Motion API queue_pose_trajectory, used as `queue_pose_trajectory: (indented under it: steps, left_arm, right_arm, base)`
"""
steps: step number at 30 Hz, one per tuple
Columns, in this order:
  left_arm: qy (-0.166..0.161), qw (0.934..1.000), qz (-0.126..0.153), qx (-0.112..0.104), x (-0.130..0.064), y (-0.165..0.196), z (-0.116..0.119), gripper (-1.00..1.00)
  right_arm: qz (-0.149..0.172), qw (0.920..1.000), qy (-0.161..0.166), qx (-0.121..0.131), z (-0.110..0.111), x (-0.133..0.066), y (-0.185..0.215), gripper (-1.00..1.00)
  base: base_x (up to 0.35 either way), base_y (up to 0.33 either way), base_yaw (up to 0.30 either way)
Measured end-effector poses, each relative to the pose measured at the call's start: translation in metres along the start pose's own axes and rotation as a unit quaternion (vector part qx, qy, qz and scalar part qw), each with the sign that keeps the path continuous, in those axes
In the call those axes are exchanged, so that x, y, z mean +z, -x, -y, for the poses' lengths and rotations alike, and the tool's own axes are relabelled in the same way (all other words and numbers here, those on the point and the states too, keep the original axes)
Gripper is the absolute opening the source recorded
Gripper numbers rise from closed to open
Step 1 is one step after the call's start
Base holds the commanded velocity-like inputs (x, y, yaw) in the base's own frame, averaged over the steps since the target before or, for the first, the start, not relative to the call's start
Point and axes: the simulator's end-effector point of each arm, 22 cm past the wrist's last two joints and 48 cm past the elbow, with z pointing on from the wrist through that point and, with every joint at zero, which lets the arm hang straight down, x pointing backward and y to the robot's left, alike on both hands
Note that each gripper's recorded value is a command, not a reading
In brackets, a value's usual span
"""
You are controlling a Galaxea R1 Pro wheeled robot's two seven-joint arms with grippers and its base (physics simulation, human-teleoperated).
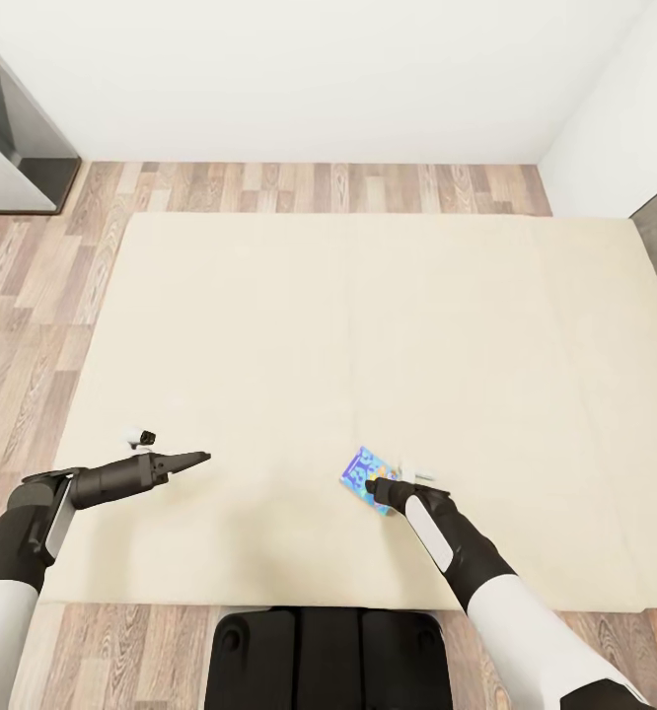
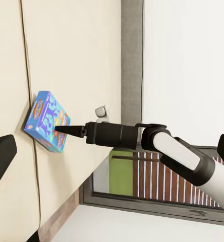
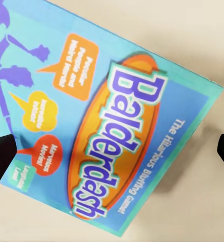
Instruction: Put all the toys in the child's room - the three board games (two on the bed and one on the table), the two jigsaw puzzles on the table, and the tennis ball on the table - inside the toy box on the table in the child's room.
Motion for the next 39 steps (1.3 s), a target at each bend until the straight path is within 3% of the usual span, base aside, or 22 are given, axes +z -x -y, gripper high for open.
queue_pose_trajectory:
  steps: [29,39]
  left_arm:
    - [-0.004,1.0000,0.001,-0.002,0.000,-0.001,0.000,1.00]
    - [-0.004,1.0000,0.001,-0.002,0.000,-0.001,0.000,1.00]
  right_arm:
    - [0.015,0.9998,0.011,-0.001,-0.014,-0.003,0.012,1.00]
    - [0.035,0.9993,0.014,0.000,-0.017,-0.004,0.020,1.00]
  base:
    - [0.000,0.000,0.000]
    - [0.000,0.000,0.000]
